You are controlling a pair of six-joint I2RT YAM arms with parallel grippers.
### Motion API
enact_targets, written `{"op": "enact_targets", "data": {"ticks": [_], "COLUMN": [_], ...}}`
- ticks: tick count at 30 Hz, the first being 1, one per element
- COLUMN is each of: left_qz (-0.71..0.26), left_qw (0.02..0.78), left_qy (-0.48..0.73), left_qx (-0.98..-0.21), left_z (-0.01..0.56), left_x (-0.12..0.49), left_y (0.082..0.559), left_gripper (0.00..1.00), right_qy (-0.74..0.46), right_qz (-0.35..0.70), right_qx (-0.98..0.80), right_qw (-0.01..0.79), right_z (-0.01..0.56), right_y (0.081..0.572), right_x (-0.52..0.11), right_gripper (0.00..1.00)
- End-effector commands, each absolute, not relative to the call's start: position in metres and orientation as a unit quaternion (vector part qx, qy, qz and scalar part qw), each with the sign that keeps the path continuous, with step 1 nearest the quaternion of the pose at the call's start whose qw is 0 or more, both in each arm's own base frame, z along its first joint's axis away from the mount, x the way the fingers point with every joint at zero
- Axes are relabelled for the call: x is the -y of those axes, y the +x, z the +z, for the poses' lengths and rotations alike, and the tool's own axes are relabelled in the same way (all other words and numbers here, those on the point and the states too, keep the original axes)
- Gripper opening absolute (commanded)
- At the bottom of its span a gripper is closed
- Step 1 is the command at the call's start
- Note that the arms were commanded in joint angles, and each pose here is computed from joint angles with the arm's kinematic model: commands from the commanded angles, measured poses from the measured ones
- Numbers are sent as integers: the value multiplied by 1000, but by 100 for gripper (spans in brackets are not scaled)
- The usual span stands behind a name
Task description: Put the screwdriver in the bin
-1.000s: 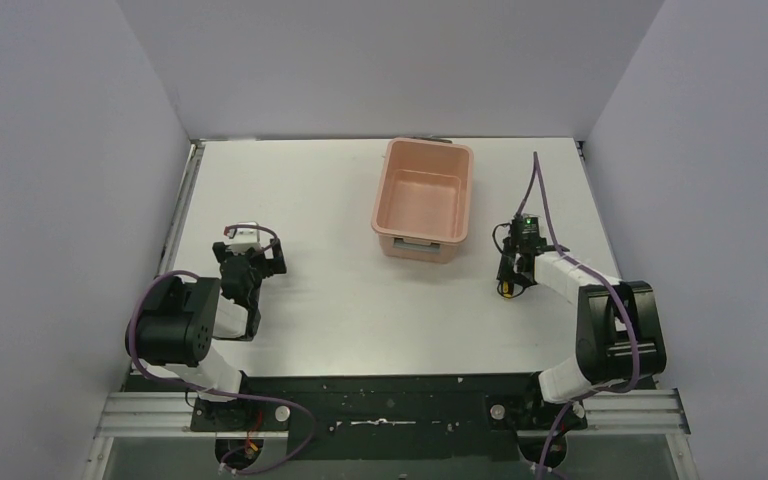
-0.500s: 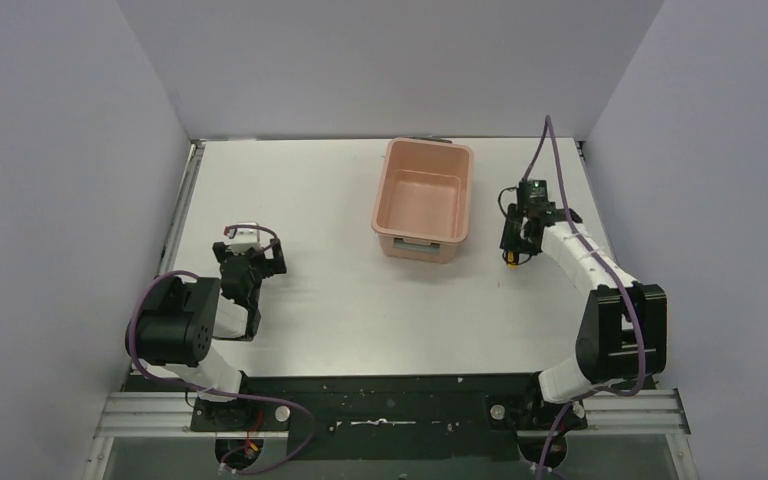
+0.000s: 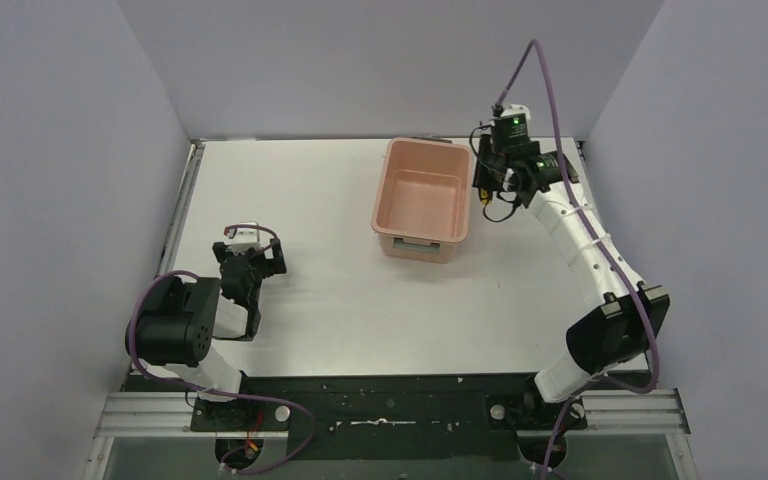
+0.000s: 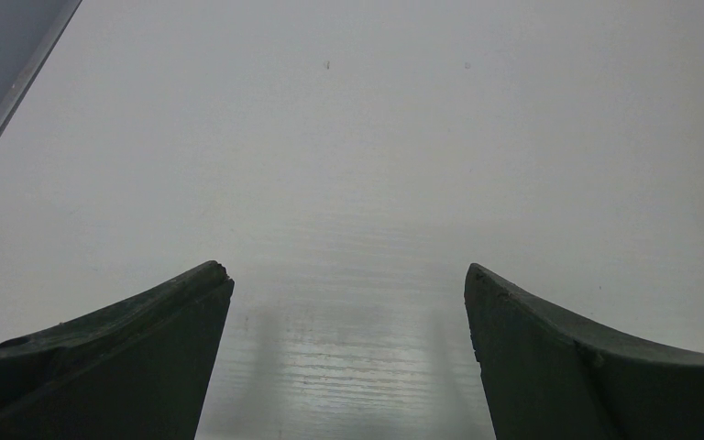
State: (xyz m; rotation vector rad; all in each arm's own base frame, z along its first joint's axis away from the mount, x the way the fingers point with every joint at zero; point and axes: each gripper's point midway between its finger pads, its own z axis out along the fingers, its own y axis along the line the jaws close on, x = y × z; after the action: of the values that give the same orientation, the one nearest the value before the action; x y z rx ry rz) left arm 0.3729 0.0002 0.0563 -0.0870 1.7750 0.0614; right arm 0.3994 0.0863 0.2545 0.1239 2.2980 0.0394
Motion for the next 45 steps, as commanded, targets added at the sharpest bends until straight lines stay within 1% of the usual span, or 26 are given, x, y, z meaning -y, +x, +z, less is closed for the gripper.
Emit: {"op": "enact_targets", "data": {"ticks": [1,6,9,15,20,23,25,27,28,30,33,38,40,42,43,45], "left_qz": [28,27,28,27,28,28,28,28,27,28,27,28,28,27,28,28], "left_qw": [654,654,654,654,654,653,654,653,653,653,654,654,654,654,653,653], "left_qy": [-39,-39,-39,-39,-39,-39,-39,-39,-39,-39,-39,-39,-39,-39,-39,-39], "left_qx": [-755,-755,-755,-755,-755,-756,-755,-756,-756,-756,-755,-755,-755,-755,-756,-756], "left_z": [74,74,74,74,73,73,74,73,73,73,74,74,74,74,73,73], "left_x": [-1,-2,-2,-1,-1,-2,-1,-2,-1,-1,-1,-1,-1,-1,-2,-1], "left_y": [381,381,381,381,381,381,381,381,381,381,381,381,381,381,381,381], "left_gripper": [97,97,97,97,97,97,97,97,97,97,97,97,97,97,97,97], "right_qy": [15,-15,-9,15,30,44,53,58,58,59,56,38,30,26,27,16], "right_qz": [43,62,61,42,35,32,31,34,36,40,48,55,56,52,48,52], "right_qx": [-910,-913,-915,-928,-940,-945,-948,-948,-948,-947,-941,-920,-909,-902,-899,-897], "right_qw": [413,403,399,371,338,322,314,311,310,313,330,386,412,428,433,438], "right_z": [263,242,221,151,94,67,55,50,49,53,74,141,172,196,204,217], "right_y": [415,438,452,471,472,469,467,466,465,467,473,483,483,482,481,477], "right_x": [-139,-195,-213,-221,-224,-221,-218,-217,-216,-216,-217,-215,-210,-197,-188,-172], "right_gripper": [1,3,6,11,14,28,43,54,57,62,64,67,70,78,87,94]}}
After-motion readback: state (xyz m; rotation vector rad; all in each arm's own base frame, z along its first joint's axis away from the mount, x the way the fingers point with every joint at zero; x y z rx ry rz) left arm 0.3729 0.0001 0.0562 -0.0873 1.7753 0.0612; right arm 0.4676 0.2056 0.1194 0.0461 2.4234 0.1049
